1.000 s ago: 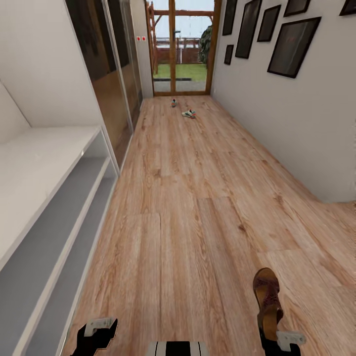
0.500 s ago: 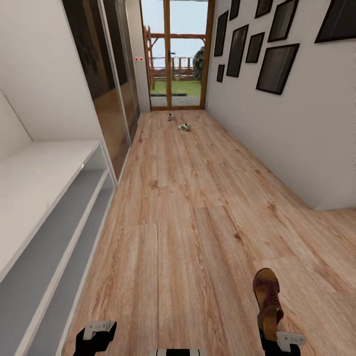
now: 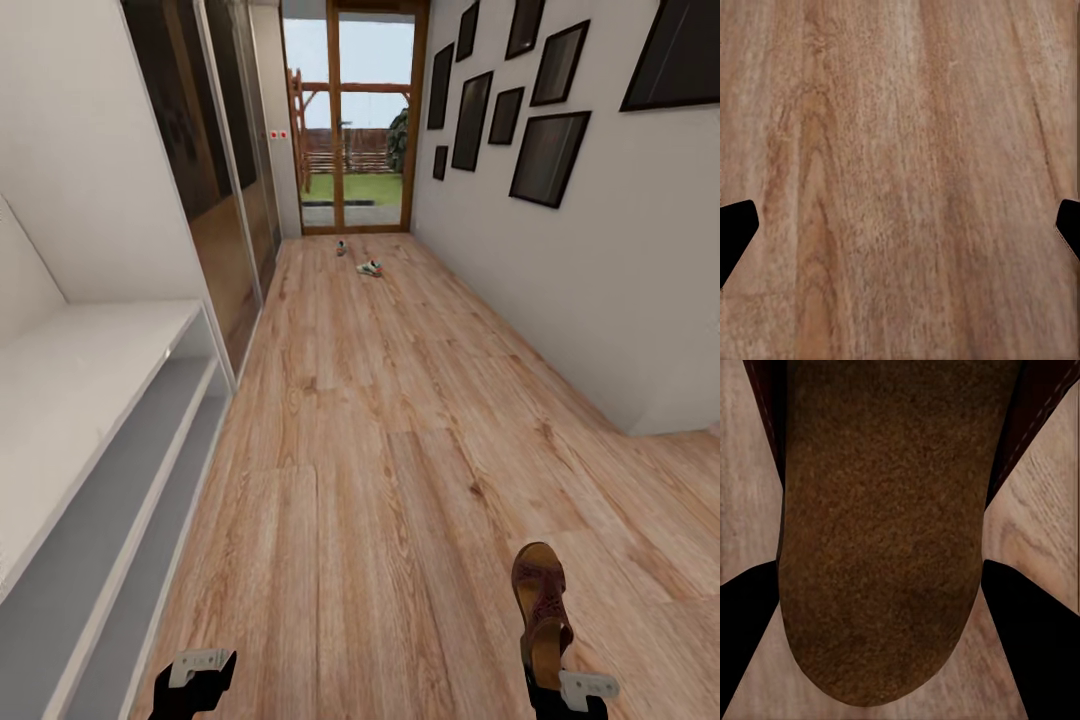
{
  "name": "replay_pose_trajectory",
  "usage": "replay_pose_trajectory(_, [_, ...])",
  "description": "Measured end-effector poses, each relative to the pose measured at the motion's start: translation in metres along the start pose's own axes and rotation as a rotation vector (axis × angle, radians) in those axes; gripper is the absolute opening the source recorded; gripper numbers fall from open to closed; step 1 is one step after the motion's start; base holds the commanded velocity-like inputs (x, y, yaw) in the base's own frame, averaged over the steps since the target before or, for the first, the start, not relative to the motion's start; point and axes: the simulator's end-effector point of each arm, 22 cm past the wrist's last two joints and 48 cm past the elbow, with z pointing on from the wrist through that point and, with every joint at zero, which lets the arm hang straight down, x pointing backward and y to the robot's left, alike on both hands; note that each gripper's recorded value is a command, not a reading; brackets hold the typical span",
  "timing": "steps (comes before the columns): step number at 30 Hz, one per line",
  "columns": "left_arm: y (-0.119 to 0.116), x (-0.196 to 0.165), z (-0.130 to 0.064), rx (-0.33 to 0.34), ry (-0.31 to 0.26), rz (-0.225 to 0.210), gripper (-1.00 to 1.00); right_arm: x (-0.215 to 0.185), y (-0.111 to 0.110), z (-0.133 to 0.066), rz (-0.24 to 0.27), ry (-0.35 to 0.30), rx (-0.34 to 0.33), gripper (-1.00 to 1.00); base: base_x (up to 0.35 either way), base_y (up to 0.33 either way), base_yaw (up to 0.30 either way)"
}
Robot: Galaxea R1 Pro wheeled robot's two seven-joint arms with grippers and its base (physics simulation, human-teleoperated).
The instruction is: Pick up the two gym shoes and the two sandals from the corridor floor and place them onto the hallstand (shoe rack) in the corridor, making sure they are on the rack and not on the floor. Arrange them so the two gym shoes are next to each other and the two sandals are next to each other.
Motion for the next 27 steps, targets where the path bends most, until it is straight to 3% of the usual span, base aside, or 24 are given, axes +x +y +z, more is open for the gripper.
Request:
replay_pose_trajectory(22, [-0.003,-0.048,-0.027,0.001,-0.012,0.000,1.00,-0.050,-0.001,-0.024,0.008,-0.012,0.000,-1.00,0.000,0.000,0.000])
replay_pose_trajectory(27, [-0.003,-0.057,-0.033,0.001,-0.012,0.000,1.00,-0.059,-0.002,-0.030,0.008,-0.012,0.000,-1.00,0.000,0.000,-0.135])
